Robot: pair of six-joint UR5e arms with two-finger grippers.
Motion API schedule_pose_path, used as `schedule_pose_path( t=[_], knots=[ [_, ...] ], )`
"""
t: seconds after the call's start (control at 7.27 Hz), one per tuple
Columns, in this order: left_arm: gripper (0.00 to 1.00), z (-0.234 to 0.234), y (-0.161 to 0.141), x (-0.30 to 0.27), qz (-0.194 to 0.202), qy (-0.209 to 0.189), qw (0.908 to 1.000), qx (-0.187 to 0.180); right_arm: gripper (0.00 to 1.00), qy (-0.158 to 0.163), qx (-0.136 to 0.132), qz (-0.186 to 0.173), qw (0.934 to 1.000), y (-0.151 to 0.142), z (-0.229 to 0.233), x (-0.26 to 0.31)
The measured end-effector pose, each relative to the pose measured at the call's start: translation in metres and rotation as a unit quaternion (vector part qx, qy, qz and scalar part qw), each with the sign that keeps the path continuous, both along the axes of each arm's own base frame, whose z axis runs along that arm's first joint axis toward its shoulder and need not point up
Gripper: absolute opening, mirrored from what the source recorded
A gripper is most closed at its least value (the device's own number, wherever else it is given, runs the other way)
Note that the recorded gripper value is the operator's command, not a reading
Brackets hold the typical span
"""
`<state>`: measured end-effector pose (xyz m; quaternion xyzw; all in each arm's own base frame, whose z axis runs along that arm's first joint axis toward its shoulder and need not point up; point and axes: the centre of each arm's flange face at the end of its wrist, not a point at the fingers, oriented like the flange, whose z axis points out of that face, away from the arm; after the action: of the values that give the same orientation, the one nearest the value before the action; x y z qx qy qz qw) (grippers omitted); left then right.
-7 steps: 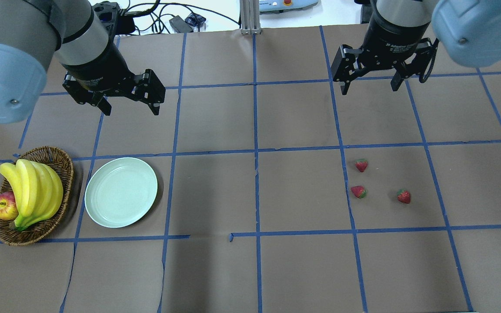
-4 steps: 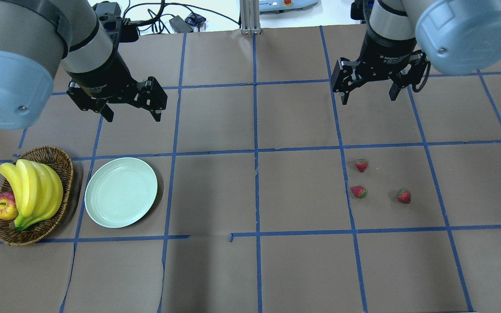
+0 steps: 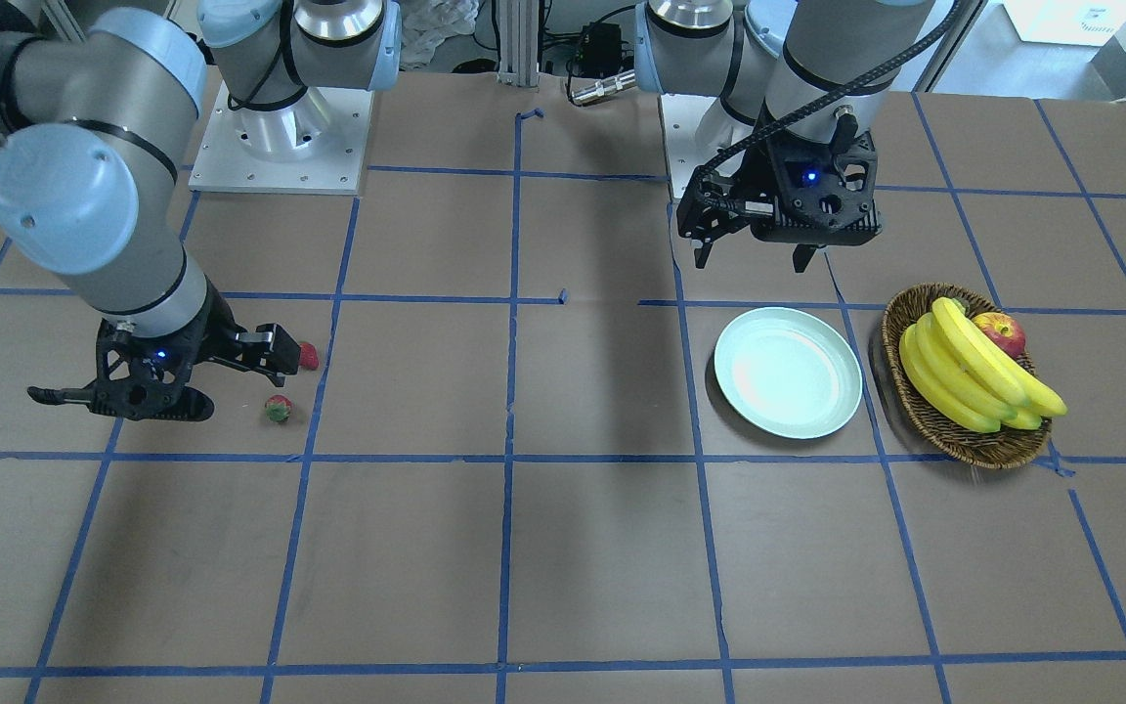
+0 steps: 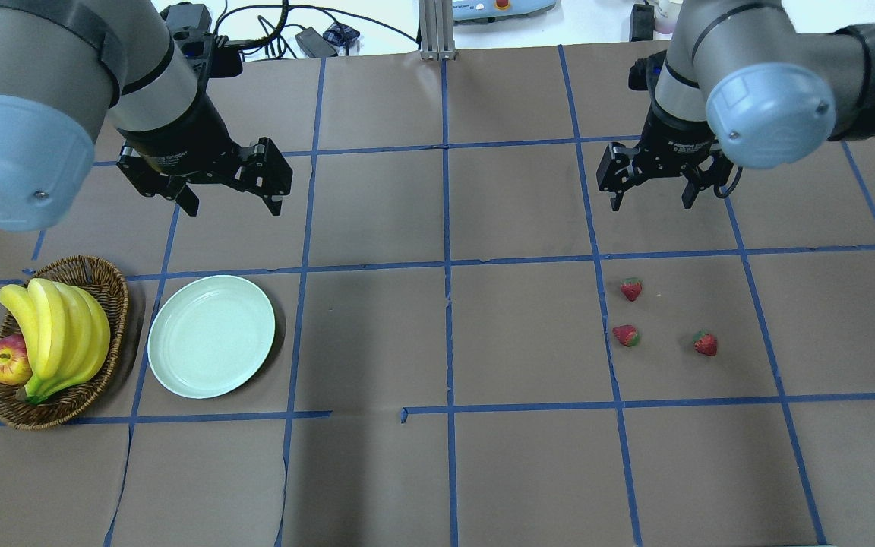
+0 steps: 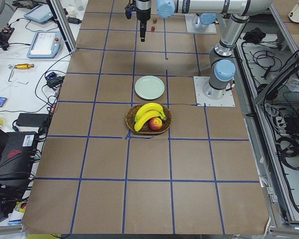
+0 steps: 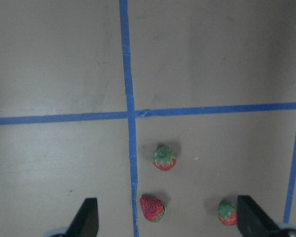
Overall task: Collect all strawberries into plate
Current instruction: 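Lower the right gripper onto the farthest strawberry and close it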
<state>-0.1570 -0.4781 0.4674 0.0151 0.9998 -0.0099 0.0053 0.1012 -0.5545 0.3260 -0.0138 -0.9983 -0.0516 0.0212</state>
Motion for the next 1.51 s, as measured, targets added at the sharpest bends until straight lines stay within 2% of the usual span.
schedule_pose_path(
  t=[0.28,0.83,0.96,1.1,1.24,1.38,1.51],
  knots=[
    [1.00,-0.001,0.001,0.000,-0.001,0.000,1.0000,0.002,1.00,-0.002,-0.002,0.006,1.0000,0.014,-0.063,-0.004],
    [1.00,-0.006,0.002,0.000,-0.001,0.000,1.0000,0.006,0.93,-0.003,0.010,0.008,0.9999,0.024,-0.115,-0.003],
    [1.00,-0.006,0.002,0.000,-0.001,0.000,1.0000,0.006,0.98,-0.002,0.005,0.009,0.9999,0.027,-0.128,-0.003],
    [1.00,-0.006,0.002,0.000,-0.001,0.000,1.0000,0.006,0.96,0.000,-0.002,0.013,0.9999,0.031,-0.137,-0.004],
    [1.00,-0.006,0.002,0.000,-0.001,0.000,1.0000,0.006,0.90,0.002,-0.006,0.022,0.9997,0.035,-0.140,-0.006],
    [1.00,-0.007,0.002,0.000,-0.001,0.000,1.0000,0.007,0.90,0.001,-0.006,0.032,0.9995,0.037,-0.142,-0.008],
    [1.00,-0.007,0.003,0.000,0.000,0.000,1.0000,0.007,0.81,-0.001,0.000,0.036,0.9993,0.041,-0.147,-0.008]
  ],
)
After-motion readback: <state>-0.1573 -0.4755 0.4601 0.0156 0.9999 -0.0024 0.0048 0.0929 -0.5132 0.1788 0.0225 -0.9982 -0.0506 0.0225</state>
